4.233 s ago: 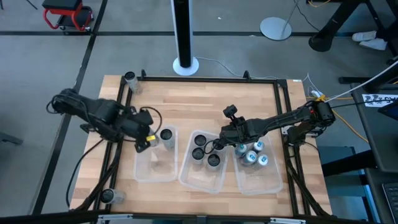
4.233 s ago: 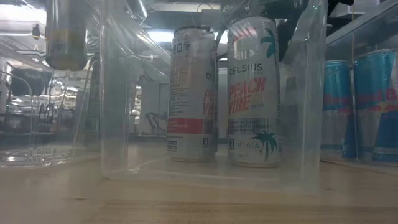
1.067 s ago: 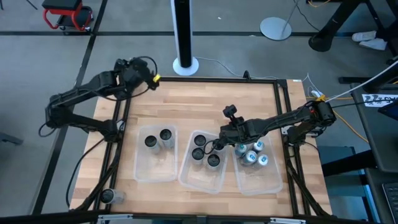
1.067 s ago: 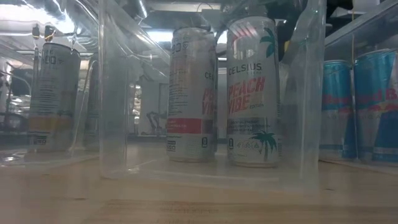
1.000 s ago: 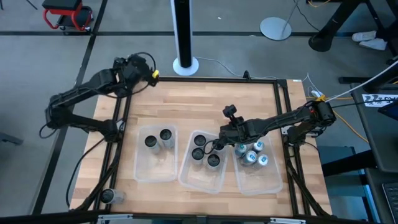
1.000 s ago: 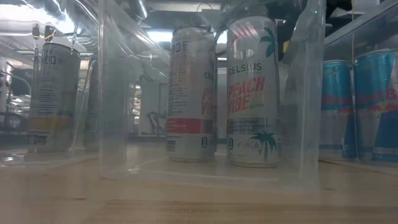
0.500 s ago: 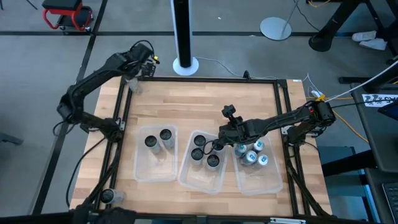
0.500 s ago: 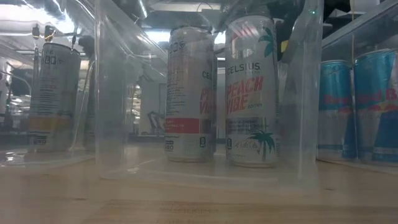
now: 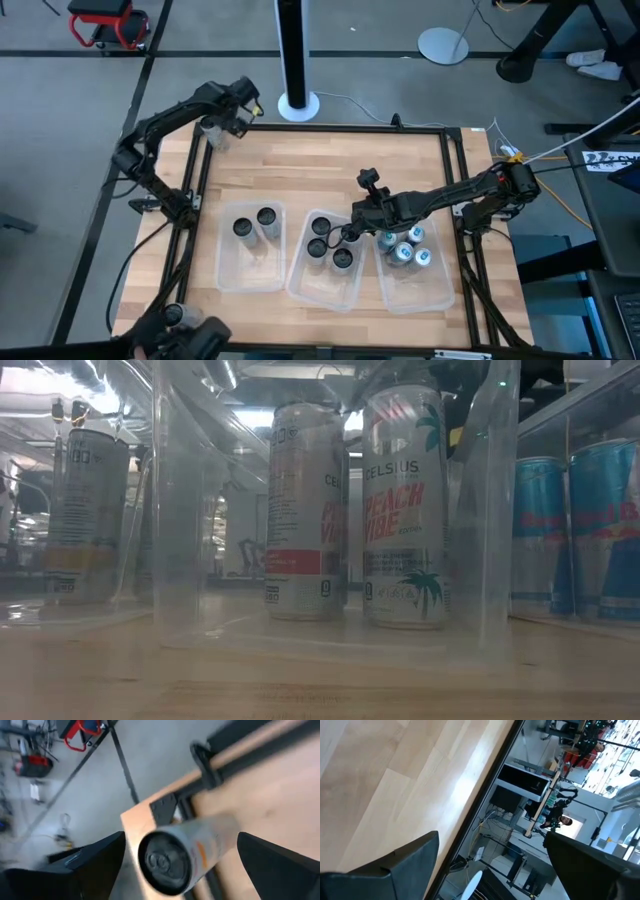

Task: Sort soda cans
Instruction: Put the top white-yellow soda can into the left transparent bin

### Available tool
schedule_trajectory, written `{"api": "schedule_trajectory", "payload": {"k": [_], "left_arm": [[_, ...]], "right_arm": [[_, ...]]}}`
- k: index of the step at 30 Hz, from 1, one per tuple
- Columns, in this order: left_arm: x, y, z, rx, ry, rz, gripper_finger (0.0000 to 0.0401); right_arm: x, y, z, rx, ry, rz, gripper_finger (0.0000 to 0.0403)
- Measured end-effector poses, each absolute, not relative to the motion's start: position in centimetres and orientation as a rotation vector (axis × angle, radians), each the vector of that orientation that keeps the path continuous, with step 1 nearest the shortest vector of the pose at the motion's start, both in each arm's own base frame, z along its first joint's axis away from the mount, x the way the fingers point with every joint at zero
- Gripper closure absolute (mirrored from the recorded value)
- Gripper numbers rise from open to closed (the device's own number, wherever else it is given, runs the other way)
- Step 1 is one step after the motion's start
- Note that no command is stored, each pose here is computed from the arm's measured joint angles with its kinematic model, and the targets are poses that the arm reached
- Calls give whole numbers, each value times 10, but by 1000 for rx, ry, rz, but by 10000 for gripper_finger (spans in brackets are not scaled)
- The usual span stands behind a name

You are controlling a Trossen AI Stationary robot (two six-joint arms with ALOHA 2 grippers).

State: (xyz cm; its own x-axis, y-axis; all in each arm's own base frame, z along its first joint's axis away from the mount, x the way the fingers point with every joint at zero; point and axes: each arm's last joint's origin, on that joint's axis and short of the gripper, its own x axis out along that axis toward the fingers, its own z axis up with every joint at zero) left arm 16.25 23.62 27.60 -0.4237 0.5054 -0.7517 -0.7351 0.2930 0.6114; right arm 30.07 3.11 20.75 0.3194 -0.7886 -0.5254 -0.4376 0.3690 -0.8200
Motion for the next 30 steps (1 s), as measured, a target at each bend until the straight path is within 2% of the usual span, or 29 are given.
{"api": "schedule_trajectory", "payload": {"k": [7, 11, 30], "left_arm": [[164, 228, 269, -97, 1705, 1187, 42], [165, 228, 271, 25, 1767, 1186, 44], [158, 233, 263, 74, 1863, 984, 45]], "right_arm": [[301, 31, 207, -1263, 1308, -329, 39], [302, 31, 207, -1265, 1304, -328, 39], [302, 32, 207, -1258, 1298, -323, 39]]}}
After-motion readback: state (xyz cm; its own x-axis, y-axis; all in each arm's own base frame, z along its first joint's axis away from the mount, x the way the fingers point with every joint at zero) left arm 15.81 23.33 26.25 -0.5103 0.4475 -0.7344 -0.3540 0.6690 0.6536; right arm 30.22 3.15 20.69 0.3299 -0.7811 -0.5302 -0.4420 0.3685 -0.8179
